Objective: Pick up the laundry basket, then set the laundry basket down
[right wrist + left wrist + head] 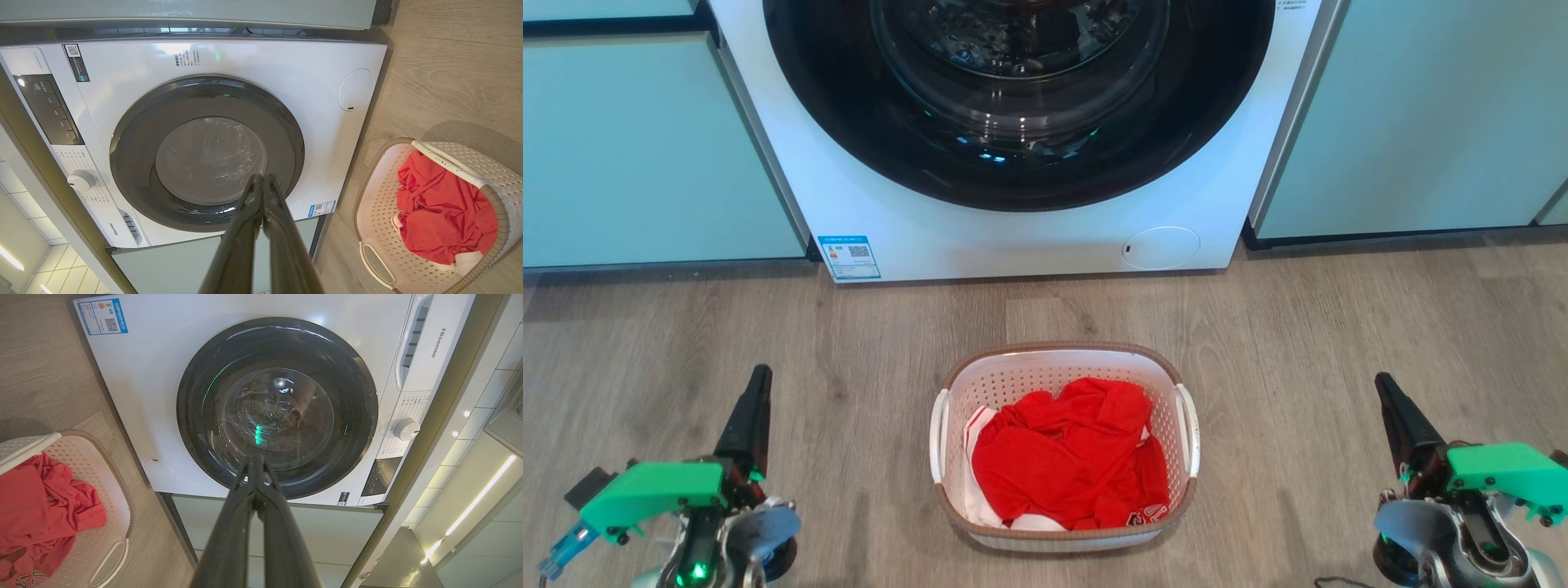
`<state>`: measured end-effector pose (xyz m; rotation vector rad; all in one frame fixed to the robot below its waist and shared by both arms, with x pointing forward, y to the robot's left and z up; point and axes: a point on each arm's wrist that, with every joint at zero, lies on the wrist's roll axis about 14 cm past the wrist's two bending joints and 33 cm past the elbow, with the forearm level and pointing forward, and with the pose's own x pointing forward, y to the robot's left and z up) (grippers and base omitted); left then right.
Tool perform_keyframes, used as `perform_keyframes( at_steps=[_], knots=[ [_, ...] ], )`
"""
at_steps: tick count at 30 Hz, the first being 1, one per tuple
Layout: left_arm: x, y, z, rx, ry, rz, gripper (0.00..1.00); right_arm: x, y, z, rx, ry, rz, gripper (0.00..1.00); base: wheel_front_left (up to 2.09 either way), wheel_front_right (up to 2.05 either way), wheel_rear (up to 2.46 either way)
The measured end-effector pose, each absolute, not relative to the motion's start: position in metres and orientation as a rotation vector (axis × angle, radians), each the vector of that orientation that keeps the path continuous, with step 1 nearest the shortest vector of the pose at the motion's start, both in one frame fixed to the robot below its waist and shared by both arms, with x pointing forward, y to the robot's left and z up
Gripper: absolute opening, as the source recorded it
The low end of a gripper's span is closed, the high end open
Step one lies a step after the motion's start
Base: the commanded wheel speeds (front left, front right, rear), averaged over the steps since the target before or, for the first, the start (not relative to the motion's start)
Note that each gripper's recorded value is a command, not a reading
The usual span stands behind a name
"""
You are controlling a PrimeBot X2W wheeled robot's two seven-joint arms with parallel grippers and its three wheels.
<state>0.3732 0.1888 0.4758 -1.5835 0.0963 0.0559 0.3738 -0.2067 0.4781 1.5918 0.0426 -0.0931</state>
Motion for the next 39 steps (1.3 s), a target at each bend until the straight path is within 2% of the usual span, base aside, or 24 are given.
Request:
perform_keyframes(
  at_steps=[20,21,26,39],
  knots=[
    [0.373,0.189,0.476,-1.584,0.096,0.056,0.0,0.374,-0.207,0.478,1.592,0.043,-0.093,0.0,0.0,0.0,0.0],
    [0.369,0.188,0.465,-1.587,0.122,0.081,1.0,0.37,-0.205,0.468,1.597,0.067,-0.117,1.0,0.0,0.0,0.0],
    [0.341,0.185,0.424,-1.6,0.219,0.19,1.0,0.347,-0.203,0.431,1.604,0.154,-0.213,1.0,0.0,0.0,0.0],
    [0.344,0.187,0.431,-1.55,0.19,0.183,1.0,0.348,-0.202,0.433,1.556,0.144,-0.214,1.0,0.0,0.0,0.0]
  ],
)
